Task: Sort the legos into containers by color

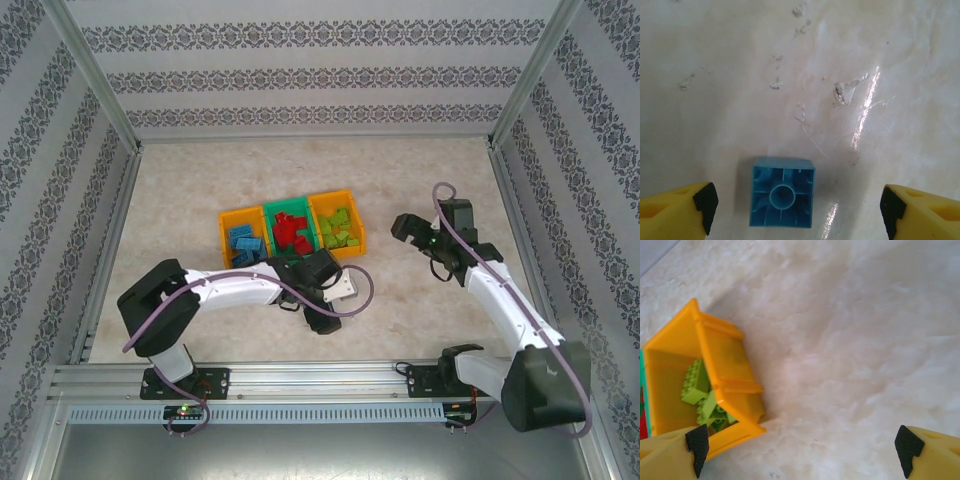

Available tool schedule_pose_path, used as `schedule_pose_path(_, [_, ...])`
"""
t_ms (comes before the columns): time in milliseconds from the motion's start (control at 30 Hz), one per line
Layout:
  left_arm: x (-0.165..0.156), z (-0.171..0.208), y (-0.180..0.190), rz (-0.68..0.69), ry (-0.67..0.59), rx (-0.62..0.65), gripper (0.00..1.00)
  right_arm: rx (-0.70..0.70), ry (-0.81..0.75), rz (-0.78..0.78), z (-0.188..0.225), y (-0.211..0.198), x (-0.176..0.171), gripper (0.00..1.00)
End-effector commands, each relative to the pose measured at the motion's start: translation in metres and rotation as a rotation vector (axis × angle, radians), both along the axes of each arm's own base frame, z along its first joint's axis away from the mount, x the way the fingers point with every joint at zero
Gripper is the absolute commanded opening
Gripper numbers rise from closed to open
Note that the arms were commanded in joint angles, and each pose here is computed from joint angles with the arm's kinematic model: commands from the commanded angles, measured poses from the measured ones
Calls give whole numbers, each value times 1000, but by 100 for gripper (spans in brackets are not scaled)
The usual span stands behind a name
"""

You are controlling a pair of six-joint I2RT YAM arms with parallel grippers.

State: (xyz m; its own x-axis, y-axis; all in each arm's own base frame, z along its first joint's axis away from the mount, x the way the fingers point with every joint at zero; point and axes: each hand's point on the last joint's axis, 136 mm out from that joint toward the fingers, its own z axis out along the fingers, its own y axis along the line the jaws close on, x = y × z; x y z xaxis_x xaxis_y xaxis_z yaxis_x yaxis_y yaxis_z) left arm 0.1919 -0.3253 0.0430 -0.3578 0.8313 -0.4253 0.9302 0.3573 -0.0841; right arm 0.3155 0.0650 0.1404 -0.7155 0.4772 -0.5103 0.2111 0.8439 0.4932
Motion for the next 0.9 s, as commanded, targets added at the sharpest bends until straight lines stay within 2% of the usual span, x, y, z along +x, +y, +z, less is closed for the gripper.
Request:
schedule_pose_path(0, [-9,-4,-3,-69,14,24,85,-18,12,-16,-6,-12,-13,98])
schedule_pose_path(200, [-8,-15,-3,-81,27,57,79,-8,28,-36,-12,-21,-21,98])
schedule_pose_path(733, [-5,-20,-3,-67,46,58,28,-8,42,-46,-14,-26,-25,98])
schedule_pose_path(867, [6,-4,0,3,20,29,22,-19,46,-46,-15,-28,-27,98])
